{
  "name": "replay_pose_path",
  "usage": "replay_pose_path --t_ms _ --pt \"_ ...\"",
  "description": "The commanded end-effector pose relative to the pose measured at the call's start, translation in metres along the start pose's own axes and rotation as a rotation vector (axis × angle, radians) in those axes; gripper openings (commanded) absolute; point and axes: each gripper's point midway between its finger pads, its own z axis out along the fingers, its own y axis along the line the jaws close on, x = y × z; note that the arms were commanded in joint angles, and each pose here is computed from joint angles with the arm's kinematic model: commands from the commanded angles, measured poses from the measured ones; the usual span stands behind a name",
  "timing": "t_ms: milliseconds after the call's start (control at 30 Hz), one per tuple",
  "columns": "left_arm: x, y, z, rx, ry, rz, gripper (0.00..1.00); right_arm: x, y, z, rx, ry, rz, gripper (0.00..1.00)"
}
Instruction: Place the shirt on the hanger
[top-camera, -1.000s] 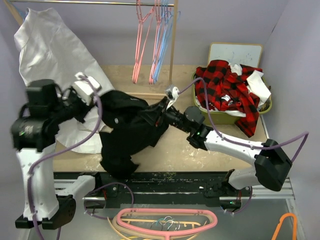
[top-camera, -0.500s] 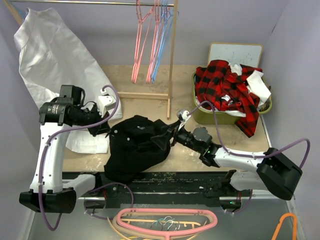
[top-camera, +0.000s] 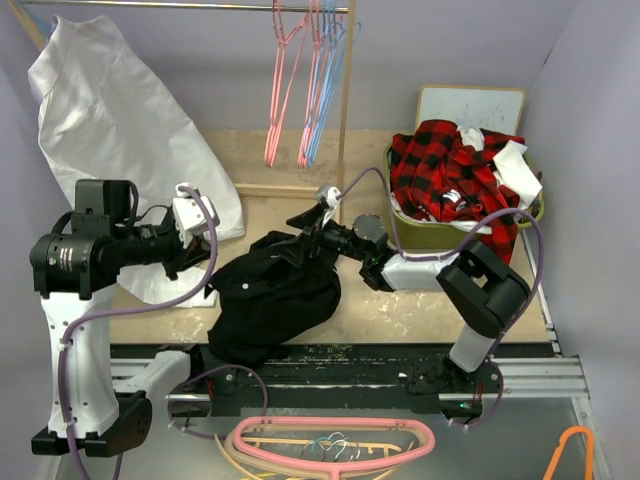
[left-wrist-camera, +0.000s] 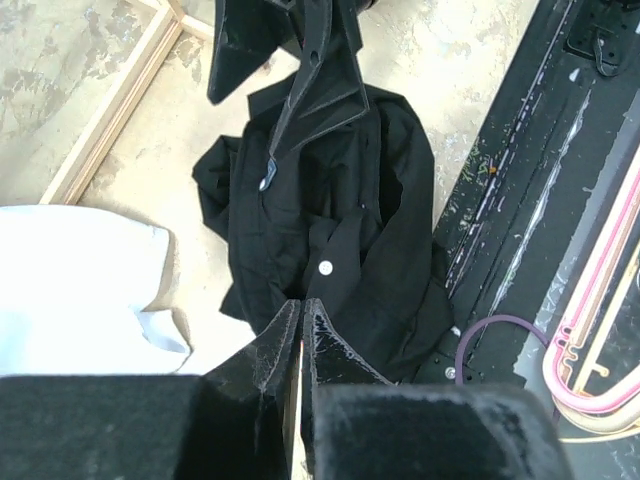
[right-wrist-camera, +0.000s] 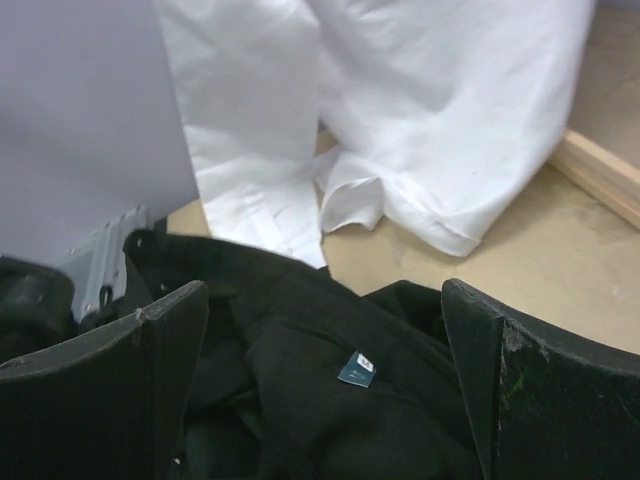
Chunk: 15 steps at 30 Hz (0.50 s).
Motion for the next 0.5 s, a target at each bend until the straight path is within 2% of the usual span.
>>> replay_pose_path --t_ms 0,33,67,133,167,200,233,400,467 --pt "0.007 0.004 0.006 0.017 0.021 0.004 0.11 -0.019 0.016 0.007 -0.175 -0.048 -0.099 1.0" --pt "0.017 0.018 0.014 -0.017 0.061 -0.043 0.18 -0.017 0.007 0.006 -0.143 -0.05 -0.094 1.0" --pt "0.029 0.04 0.022 -0.088 0.108 -0.108 0.3 -0.017 0.0 0.004 -0.112 -0.056 -0.087 0.99" --pt "0.053 0.076 0.041 -0.173 0.199 -0.233 0.38 -0.016 -0.01 -0.001 -0.061 -0.066 -0.074 0.98" --pt "0.061 0.079 0.053 -0.131 0.228 -0.285 0.56 -0.012 -0.011 -0.003 -0.052 -0.048 -0.066 0.97" --pt "0.068 0.079 0.064 -0.079 0.247 -0.338 0.88 -0.006 -0.012 -0.005 -0.048 -0.029 -0.057 0.95" --pt "0.071 0.083 0.074 -0.062 0.251 -0.383 0.97 -0.002 -0.013 -0.007 -0.041 -0.016 -0.045 0.93" --pt "0.097 0.111 0.105 -0.073 0.345 -0.547 0.99 0.022 -0.012 -0.028 -0.015 0.024 0.011 0.75" --pt "0.106 0.112 0.114 -0.03 0.387 -0.606 0.99 0.031 -0.008 -0.035 -0.024 0.043 0.037 0.71"
